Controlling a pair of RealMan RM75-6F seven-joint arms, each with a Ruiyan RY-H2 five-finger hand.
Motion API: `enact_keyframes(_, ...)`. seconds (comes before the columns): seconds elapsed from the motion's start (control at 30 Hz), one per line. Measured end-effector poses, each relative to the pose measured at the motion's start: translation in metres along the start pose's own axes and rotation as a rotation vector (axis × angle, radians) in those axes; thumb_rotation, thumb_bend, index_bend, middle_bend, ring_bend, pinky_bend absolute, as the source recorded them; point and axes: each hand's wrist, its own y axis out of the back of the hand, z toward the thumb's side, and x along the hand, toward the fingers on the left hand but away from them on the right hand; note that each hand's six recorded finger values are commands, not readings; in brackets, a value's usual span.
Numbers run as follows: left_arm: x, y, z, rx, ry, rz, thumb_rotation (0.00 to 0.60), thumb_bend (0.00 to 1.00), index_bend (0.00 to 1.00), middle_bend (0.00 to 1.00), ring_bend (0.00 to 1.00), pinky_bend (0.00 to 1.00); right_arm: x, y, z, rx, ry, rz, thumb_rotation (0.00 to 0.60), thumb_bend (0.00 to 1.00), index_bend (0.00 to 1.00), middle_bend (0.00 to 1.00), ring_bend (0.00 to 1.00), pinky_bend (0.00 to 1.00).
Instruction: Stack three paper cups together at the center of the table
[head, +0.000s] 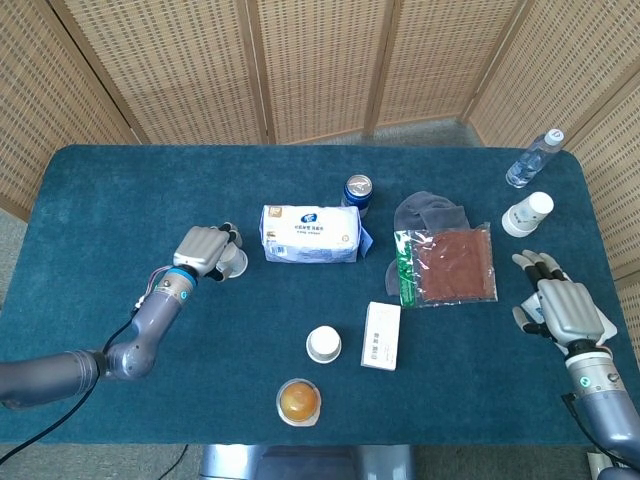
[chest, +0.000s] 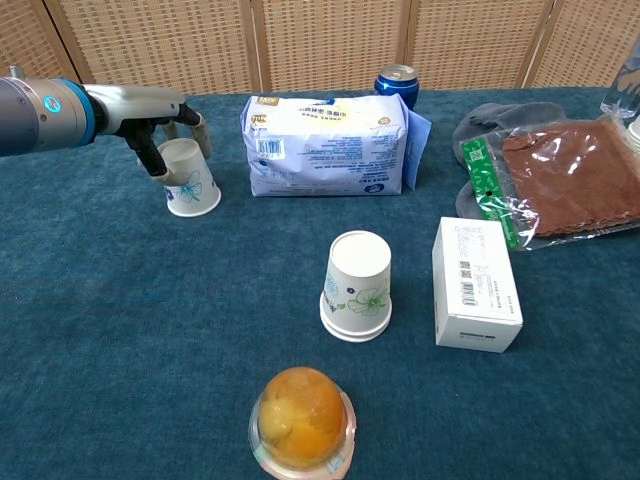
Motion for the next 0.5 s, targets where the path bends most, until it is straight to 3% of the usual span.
enact_keyframes(0.5, -0.015, 0.006, 0.003, -0.001, -0.039, 0.034, 0.6, 0.37, 0.35, 0.27, 0.37, 0.58, -0.004, -0.003, 0.0, 0.009, -0.005, 0.005, 0.6, 0.45, 0.1, 0.08, 0.0, 0.38)
